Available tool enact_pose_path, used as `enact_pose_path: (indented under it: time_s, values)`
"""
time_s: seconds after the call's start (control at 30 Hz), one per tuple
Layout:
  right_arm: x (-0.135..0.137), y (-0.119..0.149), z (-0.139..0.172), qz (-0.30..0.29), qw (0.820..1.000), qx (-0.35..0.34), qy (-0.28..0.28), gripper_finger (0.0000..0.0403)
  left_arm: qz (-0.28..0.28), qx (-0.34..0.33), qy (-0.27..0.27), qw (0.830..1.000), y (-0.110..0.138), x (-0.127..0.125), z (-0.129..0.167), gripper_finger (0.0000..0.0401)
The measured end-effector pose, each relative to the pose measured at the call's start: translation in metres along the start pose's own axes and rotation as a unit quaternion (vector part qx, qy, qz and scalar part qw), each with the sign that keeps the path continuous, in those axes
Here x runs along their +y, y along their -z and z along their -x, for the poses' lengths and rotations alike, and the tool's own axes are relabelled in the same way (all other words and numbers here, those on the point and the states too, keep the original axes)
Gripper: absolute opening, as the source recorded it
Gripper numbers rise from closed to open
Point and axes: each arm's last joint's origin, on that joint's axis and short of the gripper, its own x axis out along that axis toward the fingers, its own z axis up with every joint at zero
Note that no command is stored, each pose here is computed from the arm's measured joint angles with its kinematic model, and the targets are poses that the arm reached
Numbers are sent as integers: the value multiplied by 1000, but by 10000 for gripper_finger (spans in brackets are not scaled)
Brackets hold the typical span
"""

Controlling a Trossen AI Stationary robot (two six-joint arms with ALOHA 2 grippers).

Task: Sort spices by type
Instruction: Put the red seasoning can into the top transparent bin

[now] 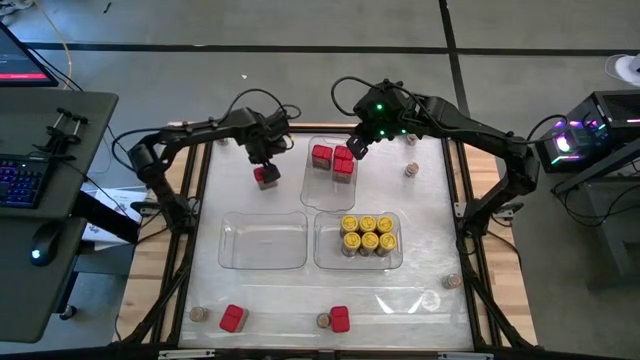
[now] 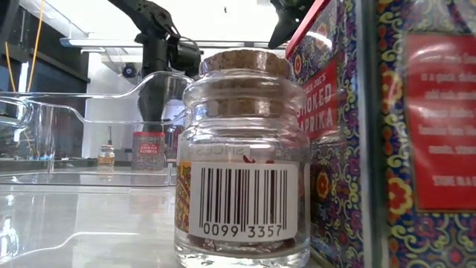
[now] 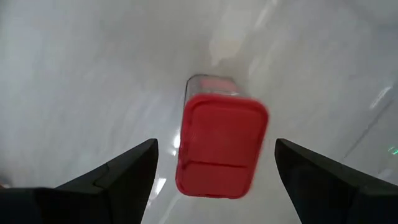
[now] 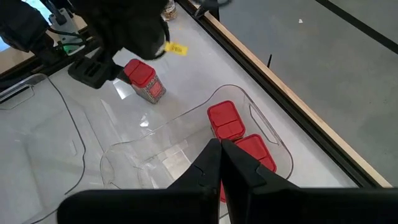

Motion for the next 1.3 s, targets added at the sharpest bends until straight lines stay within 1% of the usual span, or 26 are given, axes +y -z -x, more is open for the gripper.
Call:
enact_pose_path:
  time_s: [0.27, 0.5, 0.57, 0.6, 0.73, 0.83, 0.93, 1.0, 1.1, 1.2, 1.3]
  values:
    - [0, 0, 0, 0, 1000, 0, 0, 0, -11, 50, 2, 999, -8, 2, -27, 310]
    - [0, 0, 0, 0, 1000, 0, 0, 0, -8, 61, 6, 998, -12, 2, -37, 305]
    - [0, 0, 0, 0, 1000, 1, 0, 0, -2, 65, 6, 998, -11, 2, -38, 287]
    - [0, 0, 0, 0, 1000, 2, 0, 0, 2, 67, 7, 998, -11, 2, -37, 271]
    - [0, 1, 0, 14, 1000, 8, 2, 0, 4, 74, 6, 997, -9, 2, -37, 183]
    - [-1, 2, 2, 29, 1000, 9, 1, 0, 0, 66, -10, 998, -9, 5, -33, 180]
    - [-1, 2, 12, 36, 999, 1, -2, 0, 5, 40, -20, 999, -12, 12, -15, 180]
    - [-2, 3, 25, 34, 999, -11, -4, 0, 16, 2, -25, 1000, -15, 16, 5, 180]
    - [-3, 3, 44, 26, 999, -34, -6, 0, 26, -72, -34, 997, -22, 18, 43, 180]
    - [-4, 4, 63, 23, 998, -56, -9, 0, 25, -157, -35, 987, -28, 12, 83, 180]
    - [-5, 6, 75, 21, 997, -71, -10, 0, 10, -249, -18, 968, -38, 1, 116, 180]
